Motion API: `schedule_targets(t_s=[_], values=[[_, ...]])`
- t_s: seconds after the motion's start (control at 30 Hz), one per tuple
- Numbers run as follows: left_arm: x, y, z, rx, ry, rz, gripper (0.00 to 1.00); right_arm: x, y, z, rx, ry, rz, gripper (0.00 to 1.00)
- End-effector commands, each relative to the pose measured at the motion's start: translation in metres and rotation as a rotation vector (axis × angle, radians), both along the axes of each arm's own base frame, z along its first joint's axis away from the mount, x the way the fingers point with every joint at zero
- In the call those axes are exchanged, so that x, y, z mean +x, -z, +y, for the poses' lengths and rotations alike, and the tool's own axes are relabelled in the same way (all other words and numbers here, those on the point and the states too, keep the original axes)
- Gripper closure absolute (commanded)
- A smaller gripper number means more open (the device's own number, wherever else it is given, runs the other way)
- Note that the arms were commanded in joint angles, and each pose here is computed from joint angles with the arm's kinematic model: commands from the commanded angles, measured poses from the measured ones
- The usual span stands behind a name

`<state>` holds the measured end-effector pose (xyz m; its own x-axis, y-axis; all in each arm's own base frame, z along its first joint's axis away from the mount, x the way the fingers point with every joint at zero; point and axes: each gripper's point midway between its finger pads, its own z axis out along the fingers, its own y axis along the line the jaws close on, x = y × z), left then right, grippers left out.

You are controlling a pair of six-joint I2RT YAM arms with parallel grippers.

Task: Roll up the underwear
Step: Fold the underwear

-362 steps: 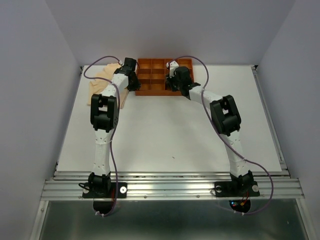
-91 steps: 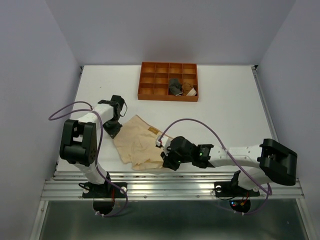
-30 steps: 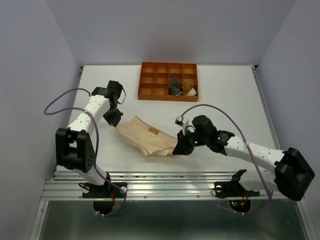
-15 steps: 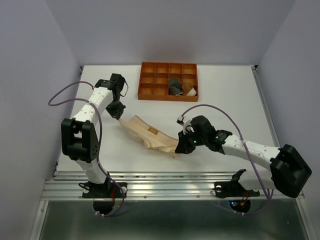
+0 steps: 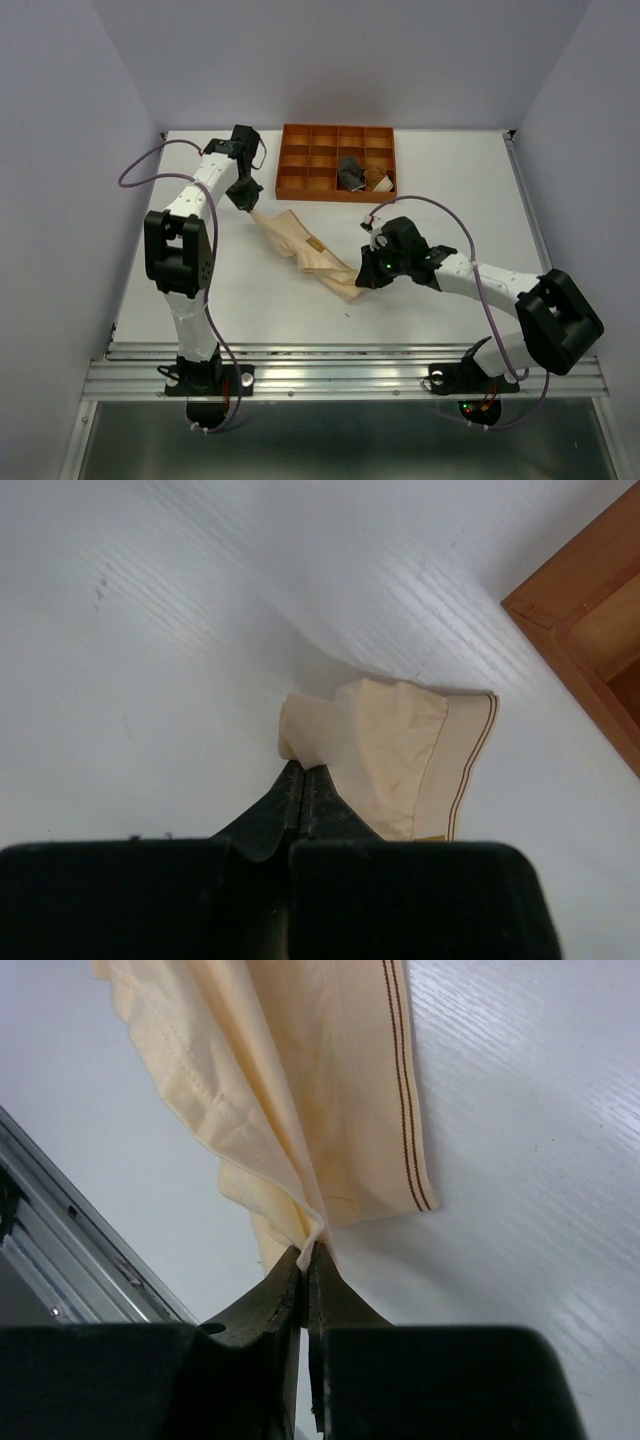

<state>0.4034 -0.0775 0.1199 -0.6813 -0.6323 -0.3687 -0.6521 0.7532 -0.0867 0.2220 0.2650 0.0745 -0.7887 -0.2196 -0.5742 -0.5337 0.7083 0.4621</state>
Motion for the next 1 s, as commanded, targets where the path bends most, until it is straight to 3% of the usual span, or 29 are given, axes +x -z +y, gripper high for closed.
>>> schedule_targets(t_s=[0.0, 0.33, 0.83, 0.9, 0.97], values=[[0.029, 0.003, -0.009, 0.007, 0.04, -0.051, 1.0, 0.028, -0.004, -0.002, 0.001, 0.056, -0.043, 0.99], [0.092, 0.007, -0.044, -0.004, 0.067, -0.213, 1.0, 0.053, 0.028, -0.017, -0.072, 0.132, -0.019, 0.99], [0.094, 0.056, -0.051, 0.003, 0.047, -0.172, 1.0, 0.049, 0.057, -0.023, -0.136, 0.126, 0.024, 0.91], [0.097, 0.054, -0.058, -0.008, 0.065, -0.192, 0.93, 0.05, 0.059, -0.023, -0.142, 0.123, 0.023, 0.88], [0.102, 0.047, -0.065, -0.019, 0.085, -0.223, 0.93, 0.05, 0.059, -0.024, -0.145, 0.123, 0.022, 0.85]])
